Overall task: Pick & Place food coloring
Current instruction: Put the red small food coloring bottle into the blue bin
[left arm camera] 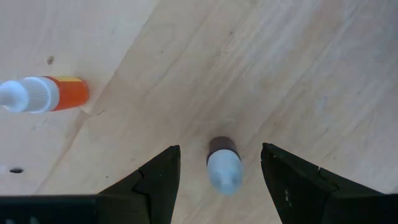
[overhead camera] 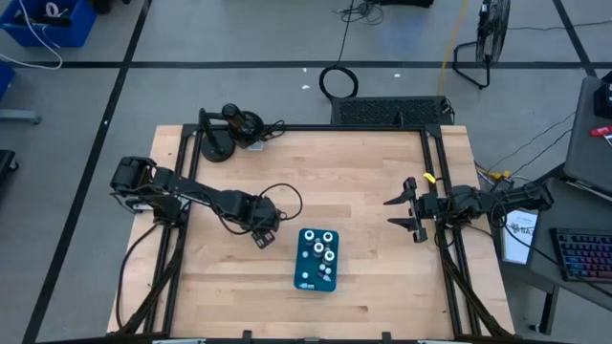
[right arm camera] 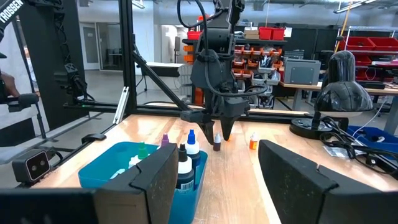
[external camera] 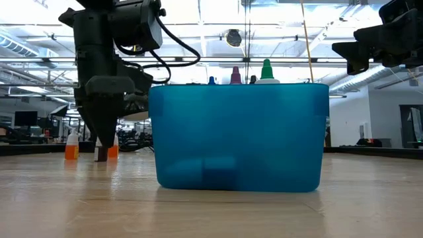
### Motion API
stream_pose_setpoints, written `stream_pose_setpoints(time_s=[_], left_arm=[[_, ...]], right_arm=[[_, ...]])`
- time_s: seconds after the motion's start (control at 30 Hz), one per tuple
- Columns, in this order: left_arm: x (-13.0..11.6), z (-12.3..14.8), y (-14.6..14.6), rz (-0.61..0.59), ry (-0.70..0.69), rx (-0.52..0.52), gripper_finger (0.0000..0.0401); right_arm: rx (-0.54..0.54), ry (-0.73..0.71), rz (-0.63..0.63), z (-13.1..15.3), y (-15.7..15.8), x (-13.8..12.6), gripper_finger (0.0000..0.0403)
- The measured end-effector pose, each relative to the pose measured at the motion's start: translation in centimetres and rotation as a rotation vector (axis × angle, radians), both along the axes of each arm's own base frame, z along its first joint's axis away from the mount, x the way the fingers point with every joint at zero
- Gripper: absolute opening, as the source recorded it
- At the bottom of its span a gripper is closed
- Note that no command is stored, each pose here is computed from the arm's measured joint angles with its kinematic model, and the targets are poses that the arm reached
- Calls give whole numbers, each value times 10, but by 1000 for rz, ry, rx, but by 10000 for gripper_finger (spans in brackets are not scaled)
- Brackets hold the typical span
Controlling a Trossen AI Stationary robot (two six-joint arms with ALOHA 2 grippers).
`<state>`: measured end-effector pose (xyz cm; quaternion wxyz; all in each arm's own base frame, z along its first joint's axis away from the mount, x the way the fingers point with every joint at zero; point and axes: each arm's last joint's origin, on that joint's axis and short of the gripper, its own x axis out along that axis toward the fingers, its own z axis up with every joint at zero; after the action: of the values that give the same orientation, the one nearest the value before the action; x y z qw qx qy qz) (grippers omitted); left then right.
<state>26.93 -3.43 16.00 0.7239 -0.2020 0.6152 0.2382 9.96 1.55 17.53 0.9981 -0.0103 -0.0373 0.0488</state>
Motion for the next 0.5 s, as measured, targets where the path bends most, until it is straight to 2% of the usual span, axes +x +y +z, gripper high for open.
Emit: stream_pose_setpoints(time_s=[0.17, 0.4, 0.5], left_arm=[[0, 0, 0, -4, 2, -13, 190], [0, 0, -1, -8, 2, -33, 90], [1, 1, -1, -17, -2, -32, 59]], right_arm=[[0, 0, 0, 0, 0, 0, 212], [0, 0, 0, 0, 0, 0, 212], [0, 0, 0, 0, 0, 0, 212]])
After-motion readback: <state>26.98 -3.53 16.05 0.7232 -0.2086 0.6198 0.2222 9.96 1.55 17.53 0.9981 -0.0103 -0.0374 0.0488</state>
